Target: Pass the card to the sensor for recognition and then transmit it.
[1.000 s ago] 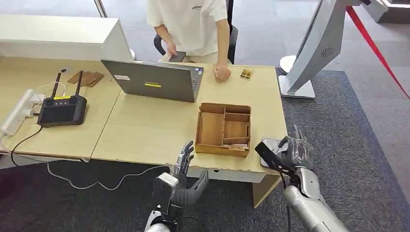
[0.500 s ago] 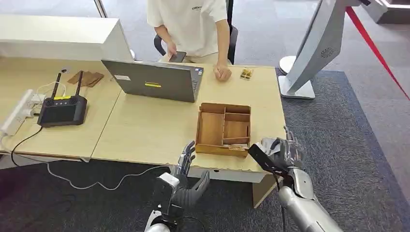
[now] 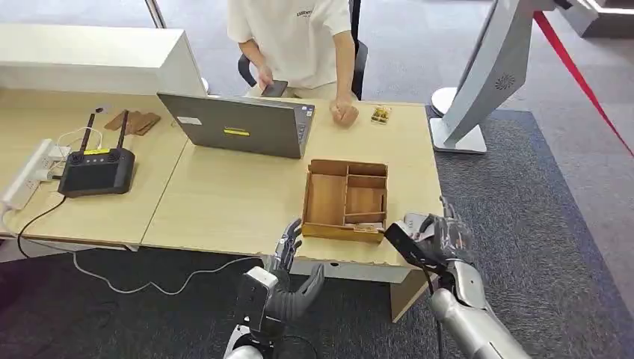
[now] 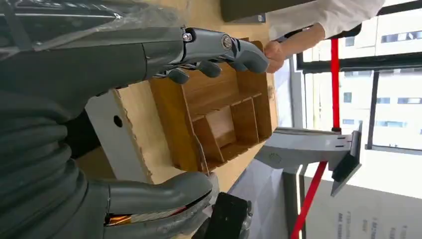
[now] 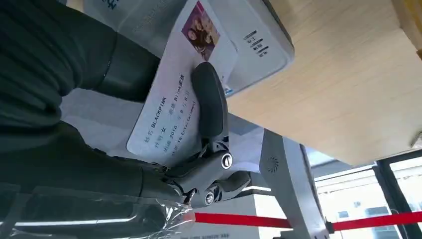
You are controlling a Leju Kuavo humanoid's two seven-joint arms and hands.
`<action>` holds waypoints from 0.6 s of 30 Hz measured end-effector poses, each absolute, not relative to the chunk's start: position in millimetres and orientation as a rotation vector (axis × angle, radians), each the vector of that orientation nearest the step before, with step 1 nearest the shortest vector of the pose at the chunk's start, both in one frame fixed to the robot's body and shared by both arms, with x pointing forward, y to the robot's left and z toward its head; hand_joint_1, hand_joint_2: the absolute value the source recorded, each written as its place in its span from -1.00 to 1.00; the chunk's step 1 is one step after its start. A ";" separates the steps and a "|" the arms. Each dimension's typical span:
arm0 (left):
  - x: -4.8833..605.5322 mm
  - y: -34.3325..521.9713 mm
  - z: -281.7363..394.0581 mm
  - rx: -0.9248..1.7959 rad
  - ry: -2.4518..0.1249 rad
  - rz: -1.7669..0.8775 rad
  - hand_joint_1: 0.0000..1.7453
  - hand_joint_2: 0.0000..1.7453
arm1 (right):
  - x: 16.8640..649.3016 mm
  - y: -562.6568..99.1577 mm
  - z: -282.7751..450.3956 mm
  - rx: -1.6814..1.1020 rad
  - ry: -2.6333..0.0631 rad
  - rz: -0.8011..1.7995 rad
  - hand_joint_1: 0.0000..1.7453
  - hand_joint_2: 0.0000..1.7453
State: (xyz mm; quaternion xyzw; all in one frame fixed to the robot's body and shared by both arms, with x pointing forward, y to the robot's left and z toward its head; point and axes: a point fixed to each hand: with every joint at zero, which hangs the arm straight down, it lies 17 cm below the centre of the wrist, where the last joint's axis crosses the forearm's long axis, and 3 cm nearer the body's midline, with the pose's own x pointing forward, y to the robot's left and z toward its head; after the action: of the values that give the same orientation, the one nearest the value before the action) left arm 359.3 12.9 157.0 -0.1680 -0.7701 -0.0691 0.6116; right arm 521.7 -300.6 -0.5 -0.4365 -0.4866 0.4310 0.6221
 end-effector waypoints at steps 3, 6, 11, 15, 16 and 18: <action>359.3 12.8 157.0 -0.388 -1.777 -0.160 -1.00 1.00 | 522.7 -300.3 2.8 -1.009 -1.138 0.983 1.00 1.00; 359.2 12.8 157.2 -0.389 -1.778 -0.160 -1.00 1.00 | 526.5 -298.7 14.1 -1.033 -1.190 0.962 1.00 1.00; 358.8 12.9 158.0 -0.387 -1.784 -0.162 -1.00 1.00 | 545.5 -289.1 59.0 -1.092 -1.311 0.903 1.00 1.00; 358.3 13.2 158.2 -0.388 -1.789 -0.163 -1.00 1.00 | 561.1 -283.2 101.1 -1.135 -1.391 0.866 1.00 1.00; 358.3 13.3 158.4 -0.388 -1.790 -0.163 -1.00 1.00 | 562.5 -282.1 106.8 -1.139 -1.404 0.859 1.00 1.00; 358.4 13.7 158.3 -0.387 -1.790 -0.162 -1.00 1.00 | 564.0 -279.5 116.0 -1.143 -1.427 0.850 1.00 1.00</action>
State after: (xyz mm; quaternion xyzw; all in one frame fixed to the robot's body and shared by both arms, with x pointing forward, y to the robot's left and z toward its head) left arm 358.4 13.7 158.3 -0.1672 -0.7741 -0.0702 0.6065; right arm 564.0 -279.5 116.0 -0.4797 -0.5987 0.3564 0.5333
